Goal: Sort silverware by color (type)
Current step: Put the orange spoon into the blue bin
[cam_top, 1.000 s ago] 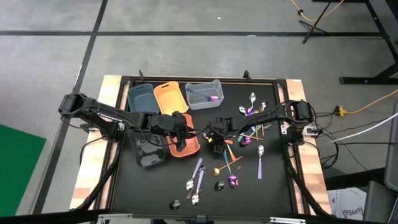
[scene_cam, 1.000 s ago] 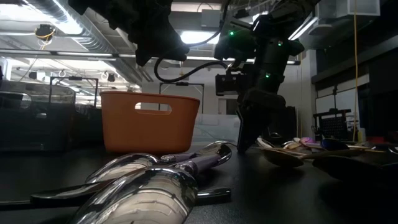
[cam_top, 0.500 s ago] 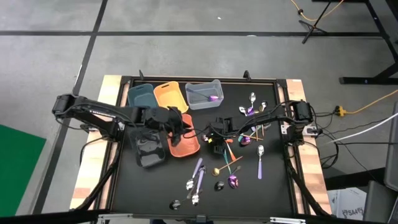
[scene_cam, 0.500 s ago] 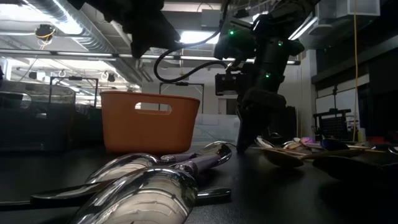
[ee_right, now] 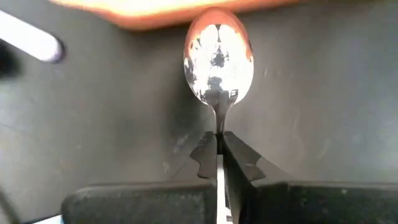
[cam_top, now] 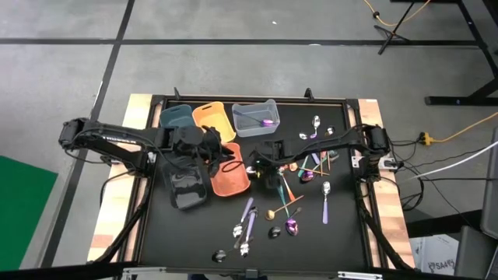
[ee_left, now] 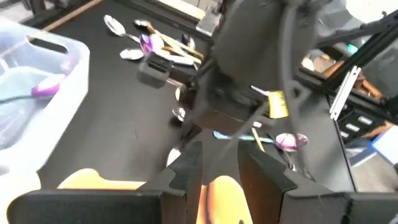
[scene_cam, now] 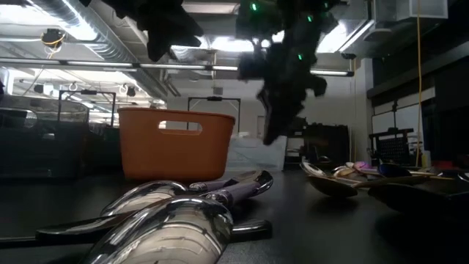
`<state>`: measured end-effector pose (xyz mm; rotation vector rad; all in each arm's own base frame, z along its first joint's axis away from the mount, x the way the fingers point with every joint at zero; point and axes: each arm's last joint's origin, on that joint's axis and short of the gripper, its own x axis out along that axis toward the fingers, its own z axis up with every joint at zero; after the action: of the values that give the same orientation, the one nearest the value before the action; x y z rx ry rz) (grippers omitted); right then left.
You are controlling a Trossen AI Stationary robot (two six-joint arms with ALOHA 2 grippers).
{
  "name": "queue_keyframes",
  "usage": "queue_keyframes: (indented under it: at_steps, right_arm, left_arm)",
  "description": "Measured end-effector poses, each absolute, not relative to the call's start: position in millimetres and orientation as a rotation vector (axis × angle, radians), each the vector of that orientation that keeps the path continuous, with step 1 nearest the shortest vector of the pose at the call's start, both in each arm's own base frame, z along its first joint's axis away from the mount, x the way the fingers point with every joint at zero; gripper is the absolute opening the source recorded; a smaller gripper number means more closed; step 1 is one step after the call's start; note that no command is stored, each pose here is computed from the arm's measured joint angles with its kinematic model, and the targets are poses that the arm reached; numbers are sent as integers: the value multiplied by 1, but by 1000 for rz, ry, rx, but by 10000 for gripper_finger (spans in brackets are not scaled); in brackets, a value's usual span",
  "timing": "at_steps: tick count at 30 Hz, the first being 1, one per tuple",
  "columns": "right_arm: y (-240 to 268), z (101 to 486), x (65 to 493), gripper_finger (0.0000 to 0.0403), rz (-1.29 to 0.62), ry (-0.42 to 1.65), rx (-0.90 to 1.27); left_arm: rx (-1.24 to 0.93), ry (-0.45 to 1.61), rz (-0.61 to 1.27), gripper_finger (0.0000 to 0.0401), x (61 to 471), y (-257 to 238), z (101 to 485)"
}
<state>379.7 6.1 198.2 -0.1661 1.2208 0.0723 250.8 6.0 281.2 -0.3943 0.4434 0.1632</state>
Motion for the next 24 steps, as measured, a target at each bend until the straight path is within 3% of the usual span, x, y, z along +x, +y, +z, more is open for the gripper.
queue_keyframes:
  at_steps: [12,24]
  right_arm:
    - [4,263,399,0,110,1094,-386]
    - [6,283,411,0,244,933,-757]
  left_arm:
    - [-448,406,64,96,232,18,298]
    - [-473,421,11,96,232,18,297]
